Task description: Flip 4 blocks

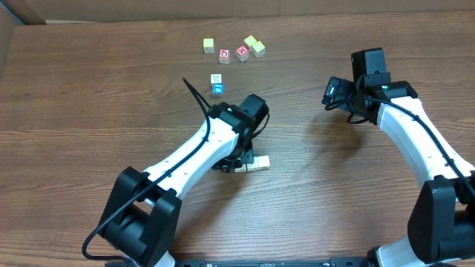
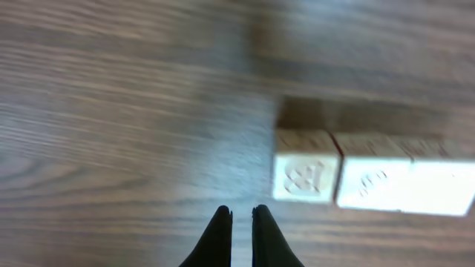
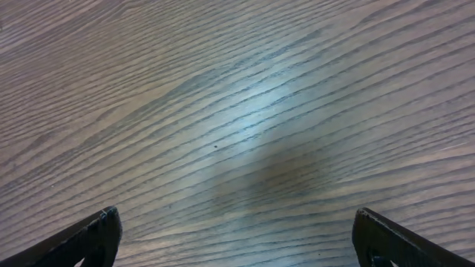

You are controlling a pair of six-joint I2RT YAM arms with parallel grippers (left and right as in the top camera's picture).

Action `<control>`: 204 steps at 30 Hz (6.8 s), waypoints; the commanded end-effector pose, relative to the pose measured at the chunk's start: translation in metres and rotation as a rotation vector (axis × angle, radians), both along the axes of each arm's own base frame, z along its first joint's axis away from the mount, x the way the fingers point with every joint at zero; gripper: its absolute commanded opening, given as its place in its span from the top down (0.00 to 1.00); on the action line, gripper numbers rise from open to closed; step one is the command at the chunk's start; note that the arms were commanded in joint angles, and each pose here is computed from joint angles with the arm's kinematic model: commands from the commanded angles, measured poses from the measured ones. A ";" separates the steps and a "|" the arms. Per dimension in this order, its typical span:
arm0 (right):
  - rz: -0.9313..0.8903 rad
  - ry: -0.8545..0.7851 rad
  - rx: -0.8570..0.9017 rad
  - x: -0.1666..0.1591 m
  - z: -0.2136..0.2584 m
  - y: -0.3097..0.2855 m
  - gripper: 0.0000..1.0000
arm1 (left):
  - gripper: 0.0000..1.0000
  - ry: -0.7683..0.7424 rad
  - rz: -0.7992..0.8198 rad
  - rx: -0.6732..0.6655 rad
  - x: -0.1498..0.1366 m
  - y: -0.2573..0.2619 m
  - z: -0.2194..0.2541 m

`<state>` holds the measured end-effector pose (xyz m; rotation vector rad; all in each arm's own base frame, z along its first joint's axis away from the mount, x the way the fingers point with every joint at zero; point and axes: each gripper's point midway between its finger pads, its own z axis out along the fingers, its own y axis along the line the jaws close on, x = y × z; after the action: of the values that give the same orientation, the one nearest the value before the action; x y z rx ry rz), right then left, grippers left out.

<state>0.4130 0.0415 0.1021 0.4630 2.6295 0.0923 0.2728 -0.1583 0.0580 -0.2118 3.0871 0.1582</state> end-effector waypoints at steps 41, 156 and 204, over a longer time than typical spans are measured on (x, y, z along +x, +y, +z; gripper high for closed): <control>-0.004 -0.020 -0.008 0.004 0.006 -0.002 0.00 | 0.96 -0.019 0.014 -0.101 -0.004 -0.003 -0.040; -0.004 -0.020 -0.008 0.004 0.006 -0.002 0.00 | 0.89 -0.102 -0.020 -0.149 0.020 0.042 0.065; -0.004 -0.019 -0.008 0.003 0.006 -0.002 0.00 | 0.96 -0.008 0.030 -0.074 -0.020 0.049 0.002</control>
<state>0.4130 0.0415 0.1021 0.4630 2.6298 0.0922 0.2601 -0.1184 0.0667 -0.2651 3.0675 -0.0110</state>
